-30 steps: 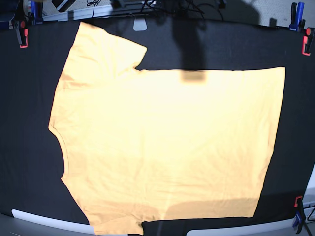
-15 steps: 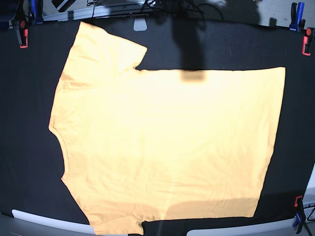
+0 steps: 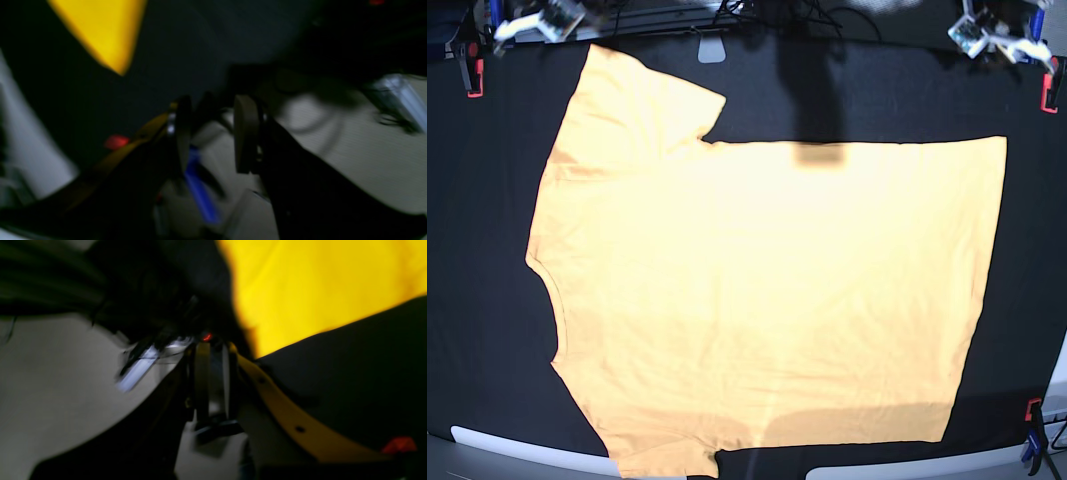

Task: Layout the t-shirt on the table in an organized manner, then fold the t-shirt properly
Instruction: 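Move both grippers down toward the shirt's shoulder corners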

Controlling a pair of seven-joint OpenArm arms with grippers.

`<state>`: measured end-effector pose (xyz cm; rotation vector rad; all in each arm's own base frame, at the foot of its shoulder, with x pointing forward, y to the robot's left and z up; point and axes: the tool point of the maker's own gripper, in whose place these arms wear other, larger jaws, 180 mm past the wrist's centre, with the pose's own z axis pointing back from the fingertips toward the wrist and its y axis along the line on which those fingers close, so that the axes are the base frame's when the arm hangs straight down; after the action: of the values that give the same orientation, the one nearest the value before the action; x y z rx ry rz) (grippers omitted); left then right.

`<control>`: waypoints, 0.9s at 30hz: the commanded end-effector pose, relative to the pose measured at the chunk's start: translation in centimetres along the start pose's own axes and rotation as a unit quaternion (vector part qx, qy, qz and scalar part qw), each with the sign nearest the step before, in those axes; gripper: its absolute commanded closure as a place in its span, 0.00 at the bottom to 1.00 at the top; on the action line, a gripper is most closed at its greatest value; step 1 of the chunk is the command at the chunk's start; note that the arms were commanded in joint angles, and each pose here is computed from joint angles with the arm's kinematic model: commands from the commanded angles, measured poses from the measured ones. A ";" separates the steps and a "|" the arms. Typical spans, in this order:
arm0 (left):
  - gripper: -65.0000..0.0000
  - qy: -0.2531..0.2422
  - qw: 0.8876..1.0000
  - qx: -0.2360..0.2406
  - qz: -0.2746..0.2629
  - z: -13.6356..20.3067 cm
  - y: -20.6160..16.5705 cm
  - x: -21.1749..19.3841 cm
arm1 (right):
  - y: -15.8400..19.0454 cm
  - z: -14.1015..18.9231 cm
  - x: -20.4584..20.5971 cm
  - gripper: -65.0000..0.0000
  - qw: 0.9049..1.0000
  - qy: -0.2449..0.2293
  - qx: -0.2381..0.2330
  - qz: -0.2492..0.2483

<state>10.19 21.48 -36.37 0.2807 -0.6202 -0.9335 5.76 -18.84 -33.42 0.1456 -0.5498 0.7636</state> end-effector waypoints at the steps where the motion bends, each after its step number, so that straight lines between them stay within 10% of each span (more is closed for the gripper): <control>1: 0.71 -0.018 0.999 0.019 -0.019 0.2 1.4 1.1 | -0.5 0.6 1.2 0.89 1.000 -0.015 -0.009 0.012; 13: 0.59 -0.094 0.988 0.056 -0.107 -2.8 8.1 5.6 | -7.4 3.4 0.7 0.68 0.980 0.067 -0.131 0.130; 27: 0.59 0.003 0.990 0.010 -0.142 -11.7 6.8 0.1 | -8.6 3.7 1.0 0.68 0.977 0.063 -0.167 0.117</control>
<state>21.72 24.08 -42.68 0.3716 -0.6034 -1.1911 10.24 -25.87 -29.79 -0.2739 -0.5447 0.8822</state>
